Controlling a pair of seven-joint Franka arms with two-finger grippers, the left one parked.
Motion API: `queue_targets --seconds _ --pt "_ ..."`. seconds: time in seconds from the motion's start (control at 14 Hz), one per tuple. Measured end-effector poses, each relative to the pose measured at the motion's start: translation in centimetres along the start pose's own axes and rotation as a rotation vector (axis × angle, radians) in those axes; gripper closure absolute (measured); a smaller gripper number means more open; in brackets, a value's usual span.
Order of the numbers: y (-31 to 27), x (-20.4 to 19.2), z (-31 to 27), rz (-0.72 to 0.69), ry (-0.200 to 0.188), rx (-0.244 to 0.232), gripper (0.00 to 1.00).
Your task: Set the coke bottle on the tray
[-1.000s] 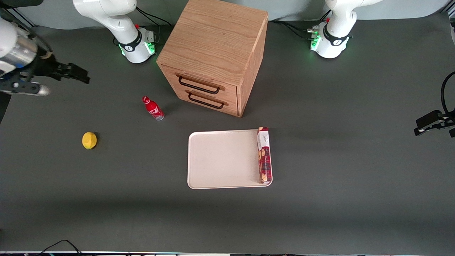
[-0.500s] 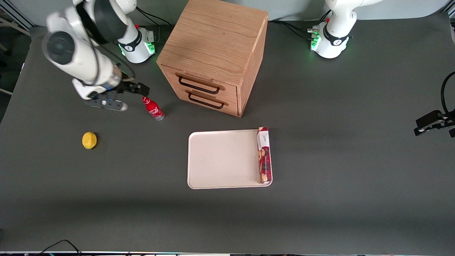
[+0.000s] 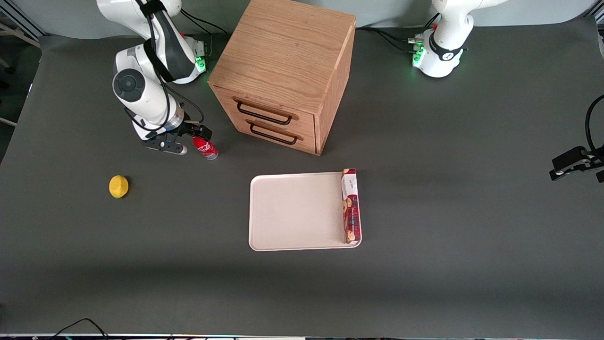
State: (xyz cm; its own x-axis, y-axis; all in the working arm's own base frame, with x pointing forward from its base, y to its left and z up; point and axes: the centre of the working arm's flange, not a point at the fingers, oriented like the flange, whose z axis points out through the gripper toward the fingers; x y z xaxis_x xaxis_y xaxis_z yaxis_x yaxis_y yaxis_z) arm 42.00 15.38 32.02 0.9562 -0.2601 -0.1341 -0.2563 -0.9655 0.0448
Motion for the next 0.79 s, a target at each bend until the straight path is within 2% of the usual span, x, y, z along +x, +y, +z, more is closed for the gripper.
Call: queue_targets --seconds 0.14,0.21,0.57,0.79 --pt "-0.16 -0.32 0.35 0.002 -0.002 -0.004 0.04" --pt "-0.35 -0.45 0.36 -0.001 -0.002 -0.005 0.12" --pt "-0.51 -0.68 0.42 -0.011 -0.004 -0.016 0.68" --pt "-0.54 -0.51 -0.17 -0.041 -0.006 -0.040 0.68"
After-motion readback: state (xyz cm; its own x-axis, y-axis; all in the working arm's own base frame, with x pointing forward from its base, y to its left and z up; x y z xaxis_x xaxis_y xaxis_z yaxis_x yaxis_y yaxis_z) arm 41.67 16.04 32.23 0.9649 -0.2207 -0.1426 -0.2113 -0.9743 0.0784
